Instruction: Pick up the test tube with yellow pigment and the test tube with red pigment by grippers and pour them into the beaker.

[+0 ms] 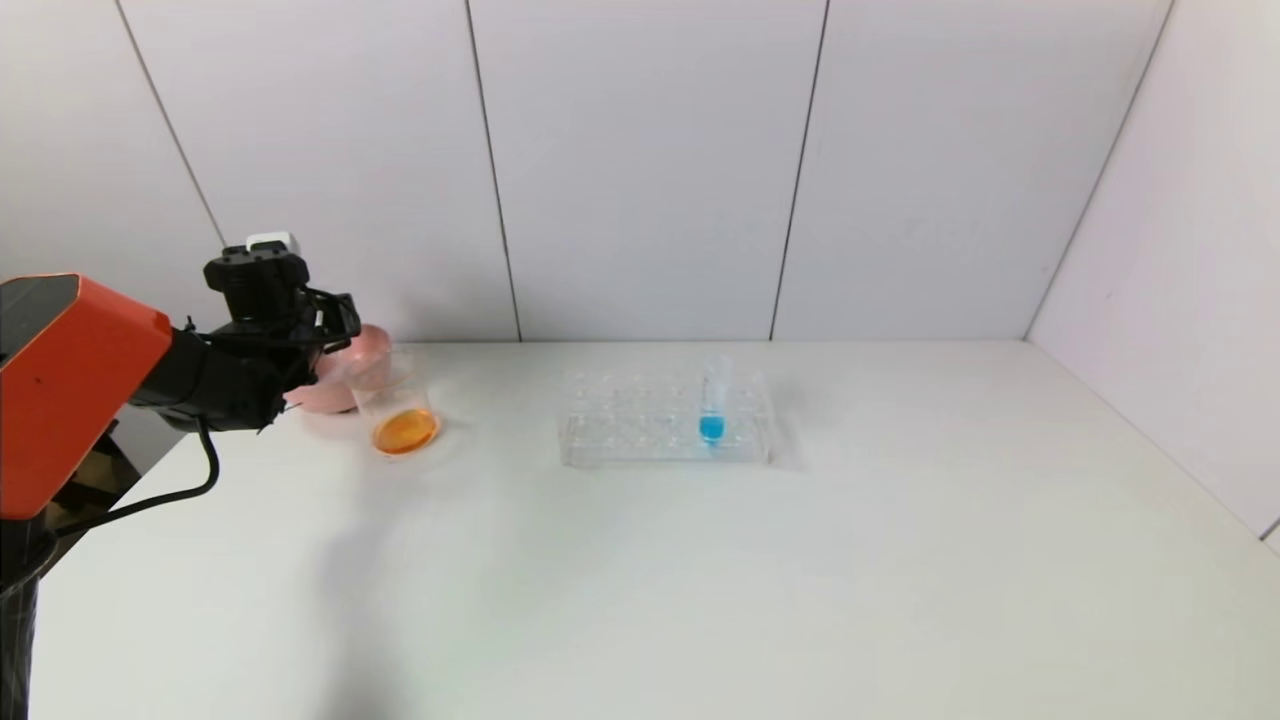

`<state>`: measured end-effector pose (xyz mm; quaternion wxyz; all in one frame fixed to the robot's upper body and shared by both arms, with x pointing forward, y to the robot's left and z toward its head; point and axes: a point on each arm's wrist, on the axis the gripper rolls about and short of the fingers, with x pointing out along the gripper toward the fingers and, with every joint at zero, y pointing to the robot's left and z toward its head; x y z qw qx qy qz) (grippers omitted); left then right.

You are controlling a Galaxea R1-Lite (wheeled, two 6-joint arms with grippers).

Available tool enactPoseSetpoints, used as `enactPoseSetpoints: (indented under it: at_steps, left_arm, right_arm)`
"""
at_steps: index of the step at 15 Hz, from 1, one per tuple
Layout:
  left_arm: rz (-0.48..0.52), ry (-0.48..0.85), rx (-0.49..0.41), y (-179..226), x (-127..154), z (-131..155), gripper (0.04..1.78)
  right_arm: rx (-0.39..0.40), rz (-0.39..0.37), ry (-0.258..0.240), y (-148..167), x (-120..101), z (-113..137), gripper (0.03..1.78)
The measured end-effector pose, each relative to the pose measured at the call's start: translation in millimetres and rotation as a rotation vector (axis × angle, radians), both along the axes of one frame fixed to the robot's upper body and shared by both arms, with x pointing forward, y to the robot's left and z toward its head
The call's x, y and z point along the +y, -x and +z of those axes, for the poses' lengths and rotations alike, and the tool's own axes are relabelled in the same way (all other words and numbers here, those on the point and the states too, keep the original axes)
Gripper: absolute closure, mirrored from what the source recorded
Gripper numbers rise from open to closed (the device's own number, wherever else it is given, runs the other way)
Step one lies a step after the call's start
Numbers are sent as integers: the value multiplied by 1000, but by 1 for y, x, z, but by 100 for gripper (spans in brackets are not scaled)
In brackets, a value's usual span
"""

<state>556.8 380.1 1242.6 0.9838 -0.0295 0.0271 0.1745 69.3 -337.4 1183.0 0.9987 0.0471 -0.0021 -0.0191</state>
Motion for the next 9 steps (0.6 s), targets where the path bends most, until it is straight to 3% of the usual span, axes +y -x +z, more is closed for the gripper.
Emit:
enactPoseSetpoints:
  at_steps: [2, 6, 9]
  left_arm:
    - [-4, 1, 2, 2, -2, 1, 104]
    - [-26, 0, -7, 14, -13, 14, 40]
    - [-51, -2, -27, 37, -25, 36, 12]
  right_arm:
    - [0, 0, 0, 0, 0, 0, 10]
    - [0, 0, 0, 0, 0, 0, 10]
    - [0, 0, 0, 0, 0, 0, 10]
